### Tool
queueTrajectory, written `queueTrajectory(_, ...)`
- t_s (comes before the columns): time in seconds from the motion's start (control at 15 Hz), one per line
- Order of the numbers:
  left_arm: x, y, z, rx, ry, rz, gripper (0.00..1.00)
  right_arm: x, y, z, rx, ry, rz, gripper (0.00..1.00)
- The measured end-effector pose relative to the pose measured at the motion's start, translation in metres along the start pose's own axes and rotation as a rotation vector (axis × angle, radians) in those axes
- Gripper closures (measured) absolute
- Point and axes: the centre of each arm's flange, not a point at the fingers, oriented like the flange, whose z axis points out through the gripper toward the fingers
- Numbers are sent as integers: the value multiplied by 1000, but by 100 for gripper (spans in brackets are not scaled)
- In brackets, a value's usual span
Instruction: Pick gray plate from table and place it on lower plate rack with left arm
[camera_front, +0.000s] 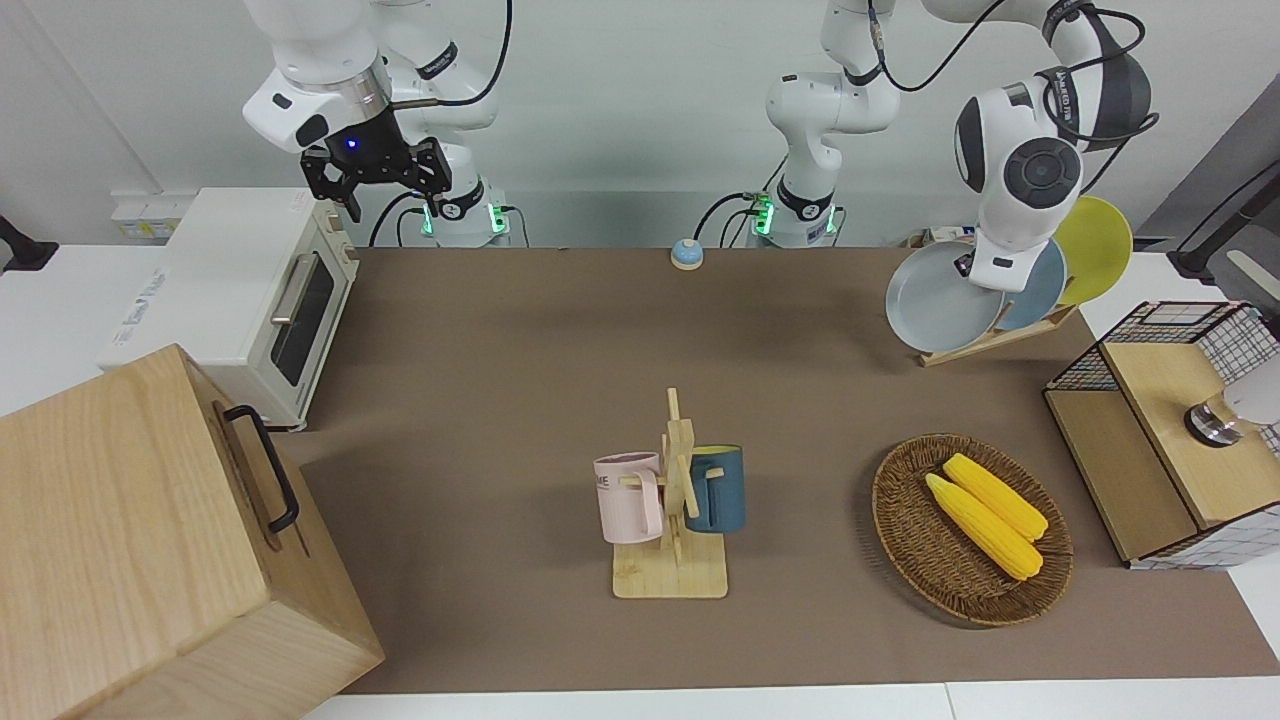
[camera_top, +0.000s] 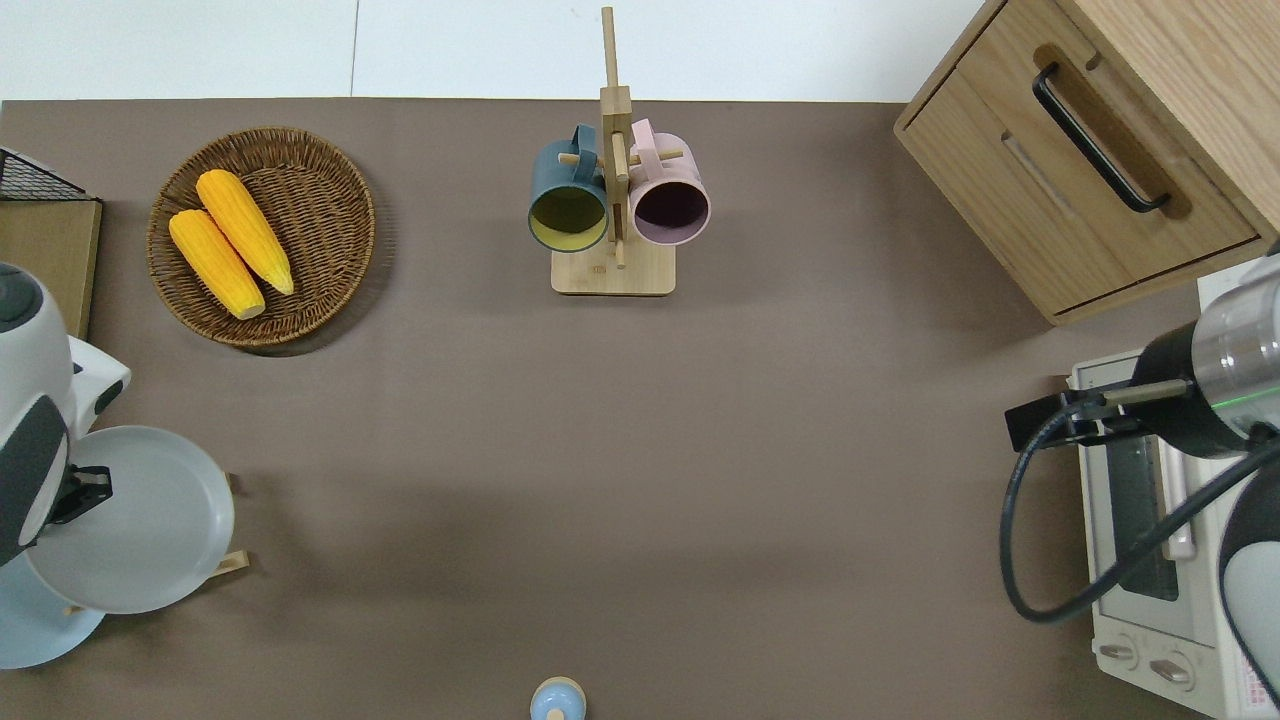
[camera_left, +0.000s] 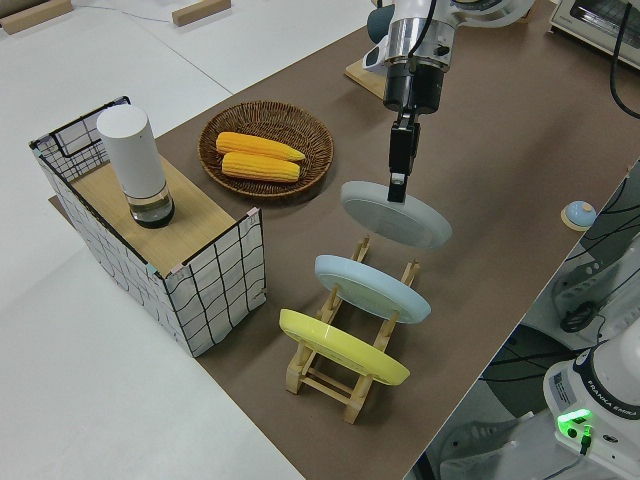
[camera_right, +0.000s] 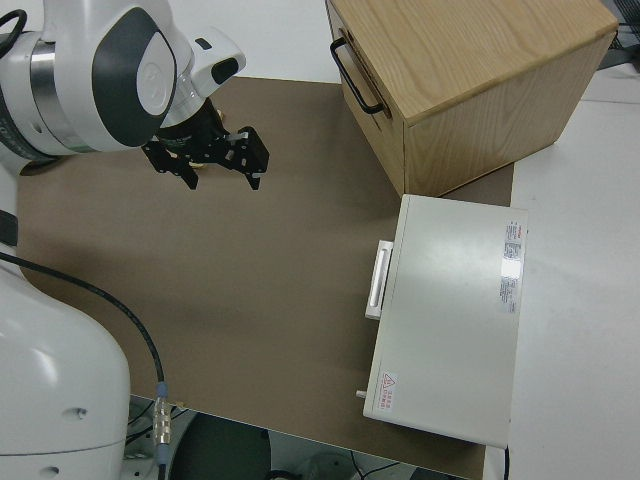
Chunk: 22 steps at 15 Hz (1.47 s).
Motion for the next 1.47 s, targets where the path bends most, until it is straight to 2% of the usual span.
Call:
queueTrajectory(0.2, -4, 17, 0, 59, -14, -43, 97, 0, 0, 0, 0, 0, 0, 1)
queueTrajectory(0.4, 1, 40, 15, 120, -26, -108, 97, 0, 0, 0, 0, 0, 0, 1)
queueTrajectory(0.67, 5, 62, 29, 164, -43, -118, 97, 0, 0, 0, 0, 0, 0, 1)
queueTrajectory(0.87, 3, 68, 29, 171, -39, -118, 92, 0, 0, 0, 0, 0, 0, 1)
queueTrajectory(0.93, 2, 69, 29, 171, -38, -116, 84, 0, 0, 0, 0, 0, 0, 1)
queueTrajectory(1.13, 0, 74, 26, 165, -35, -107, 40, 0, 0, 0, 0, 0, 0, 1)
queueTrajectory(1.2, -1, 76, 25, 157, -37, -104, 29, 0, 0, 0, 0, 0, 0, 1)
queueTrajectory(1.33, -5, 81, 14, 121, -36, -97, 1, 0, 0, 0, 0, 0, 0, 1)
queueTrajectory(1.4, -7, 82, 1, 76, -28, -99, 0, 0, 0, 0, 0, 0, 0, 1)
queueTrajectory(1.47, -10, 84, -18, -14, -17, -99, 0, 0, 0, 0, 0, 0, 0, 1)
